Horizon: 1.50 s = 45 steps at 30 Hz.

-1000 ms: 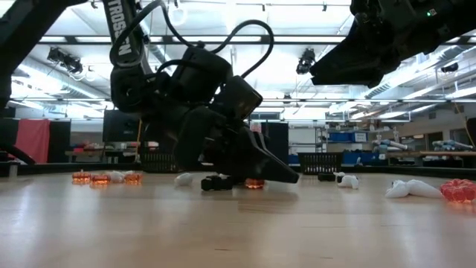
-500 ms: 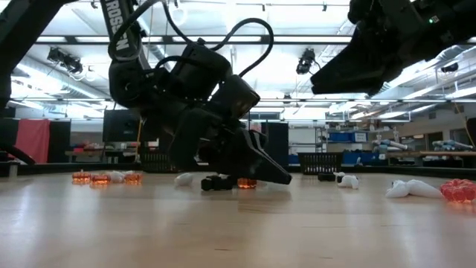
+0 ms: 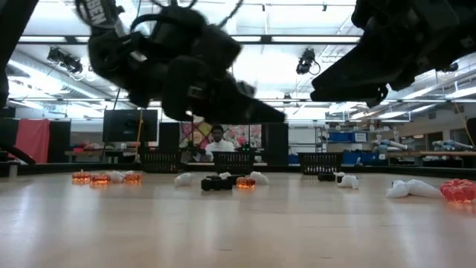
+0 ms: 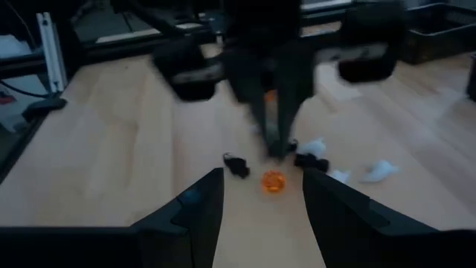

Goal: Sort Halloween decoration
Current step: Put the orange pumpkin toy into the left black basket

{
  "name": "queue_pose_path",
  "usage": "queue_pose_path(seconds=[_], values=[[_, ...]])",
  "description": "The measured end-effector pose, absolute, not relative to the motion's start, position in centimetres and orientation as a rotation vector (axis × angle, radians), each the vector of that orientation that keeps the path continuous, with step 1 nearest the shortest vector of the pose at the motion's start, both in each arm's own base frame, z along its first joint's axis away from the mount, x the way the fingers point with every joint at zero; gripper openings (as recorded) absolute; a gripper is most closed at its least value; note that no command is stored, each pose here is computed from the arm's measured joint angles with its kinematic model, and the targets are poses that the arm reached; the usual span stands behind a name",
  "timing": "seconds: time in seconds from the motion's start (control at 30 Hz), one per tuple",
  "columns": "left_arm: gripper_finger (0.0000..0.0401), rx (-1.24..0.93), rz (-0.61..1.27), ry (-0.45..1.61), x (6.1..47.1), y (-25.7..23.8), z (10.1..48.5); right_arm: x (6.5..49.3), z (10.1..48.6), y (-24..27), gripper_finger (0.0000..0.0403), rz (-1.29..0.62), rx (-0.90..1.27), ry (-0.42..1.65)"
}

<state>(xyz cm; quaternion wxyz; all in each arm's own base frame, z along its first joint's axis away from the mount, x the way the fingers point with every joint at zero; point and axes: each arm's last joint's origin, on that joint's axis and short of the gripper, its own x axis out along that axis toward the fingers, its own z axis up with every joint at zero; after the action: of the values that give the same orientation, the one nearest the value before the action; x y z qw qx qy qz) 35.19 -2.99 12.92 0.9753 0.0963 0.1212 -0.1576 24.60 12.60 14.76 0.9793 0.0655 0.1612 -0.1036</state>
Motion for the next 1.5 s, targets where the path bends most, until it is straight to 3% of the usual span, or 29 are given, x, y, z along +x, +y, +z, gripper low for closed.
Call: queue_pose_path(seconds=[0.4,0.7,0.87,1.17,1.5], values=[[0.0,0.116,-0.143,0.13,27.6,-1.3,15.0,30.4,10.9,12.9,0.0189,-0.226,-0.017,0.393],[0.0,0.087,-0.032,0.132,24.3,-0.9,16.4,33.5,8.7,10.9,0.022,-0.287,-0.084,0.445],[0.0,0.114,0.01,0.157,23.2,-0.7,16.9,34.6,7.1,9.7,0.0222,-0.204,-0.051,0.448],[0.0,0.128,-0.029,0.124,22.2,-1.5,18.0,34.1,4.9,8.1,0.0187,-0.124,0.077,0.416],[0.0,0.157,-0.032,0.129,22.0,-1.7,18.1,33.0,4.4,7.4,0.0104,-0.101,0.098,0.395]])
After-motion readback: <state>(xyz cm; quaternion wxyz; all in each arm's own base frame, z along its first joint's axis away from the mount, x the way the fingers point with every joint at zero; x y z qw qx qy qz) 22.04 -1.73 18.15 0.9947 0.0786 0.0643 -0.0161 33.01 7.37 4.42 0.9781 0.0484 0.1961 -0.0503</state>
